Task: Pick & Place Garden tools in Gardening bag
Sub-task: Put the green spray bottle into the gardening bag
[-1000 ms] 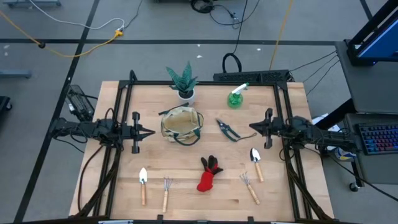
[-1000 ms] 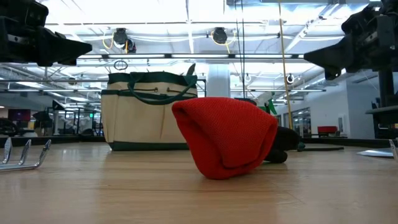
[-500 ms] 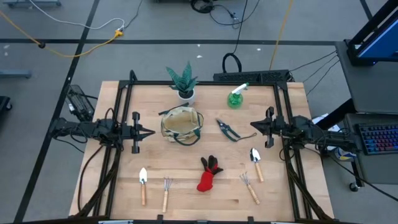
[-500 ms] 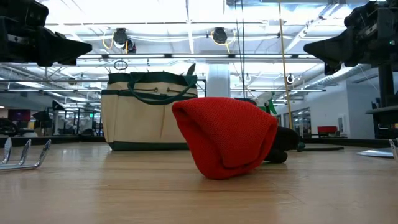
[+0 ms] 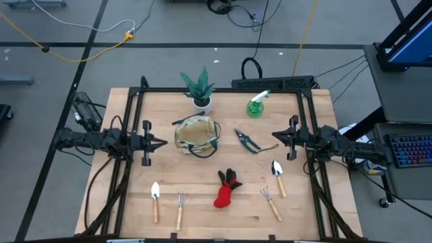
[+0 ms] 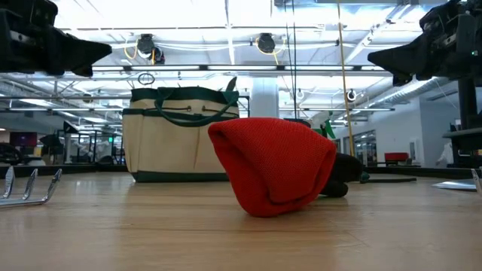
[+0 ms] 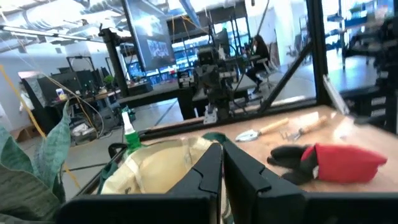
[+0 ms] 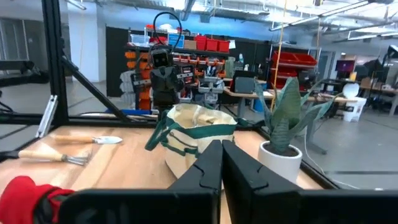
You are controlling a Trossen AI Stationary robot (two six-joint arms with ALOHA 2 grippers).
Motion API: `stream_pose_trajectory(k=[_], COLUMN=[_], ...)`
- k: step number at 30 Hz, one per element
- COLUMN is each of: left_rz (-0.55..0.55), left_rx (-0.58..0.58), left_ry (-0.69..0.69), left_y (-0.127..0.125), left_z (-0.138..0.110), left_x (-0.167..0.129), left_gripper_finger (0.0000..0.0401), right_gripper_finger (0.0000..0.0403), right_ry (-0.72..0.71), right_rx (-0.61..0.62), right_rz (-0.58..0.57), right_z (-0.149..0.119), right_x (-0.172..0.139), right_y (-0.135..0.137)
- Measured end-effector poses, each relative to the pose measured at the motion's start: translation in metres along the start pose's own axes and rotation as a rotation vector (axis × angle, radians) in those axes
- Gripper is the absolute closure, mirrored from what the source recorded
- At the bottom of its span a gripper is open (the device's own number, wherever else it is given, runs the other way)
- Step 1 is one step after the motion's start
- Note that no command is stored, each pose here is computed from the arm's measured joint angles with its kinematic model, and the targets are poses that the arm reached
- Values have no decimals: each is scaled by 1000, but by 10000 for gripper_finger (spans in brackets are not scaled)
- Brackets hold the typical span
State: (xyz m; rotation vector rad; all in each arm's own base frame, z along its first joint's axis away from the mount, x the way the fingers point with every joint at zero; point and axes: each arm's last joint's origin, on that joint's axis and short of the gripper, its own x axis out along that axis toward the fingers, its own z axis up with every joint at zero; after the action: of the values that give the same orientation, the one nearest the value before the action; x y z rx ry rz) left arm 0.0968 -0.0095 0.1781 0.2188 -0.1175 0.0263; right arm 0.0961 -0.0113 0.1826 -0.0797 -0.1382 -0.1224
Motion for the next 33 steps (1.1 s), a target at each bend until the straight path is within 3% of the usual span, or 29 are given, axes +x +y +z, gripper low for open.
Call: stream_pose_trajectory(k=[8,13,19,24,27,33], left_rz=[36,45,59,79,84,135], left_rx=[-162,-110,-73,-65,-40,-5], left_ry=[-1,-47,-69,-67,-66,-67], left_y=[1,2,3,4,4,6], left_z=[0,5,7,7,7,8], left_x=[0,0,0,0,0,-1], left_gripper_finger=[380,380,379,378,362,291], right_gripper_finger=[385,341,297,283,283,283], right_ry=[-67,-127,-115,-117,-128,-148], right_rx=[-44,-55,-46,-56,-51,-66], right_rz=[-12,-46,-195,-299,-351,-361], right_z=[7,13,13,14,15,17], right_x=[3,8,13,16,18,20], right_y=[-1,-2,-6,-9,-11,-11])
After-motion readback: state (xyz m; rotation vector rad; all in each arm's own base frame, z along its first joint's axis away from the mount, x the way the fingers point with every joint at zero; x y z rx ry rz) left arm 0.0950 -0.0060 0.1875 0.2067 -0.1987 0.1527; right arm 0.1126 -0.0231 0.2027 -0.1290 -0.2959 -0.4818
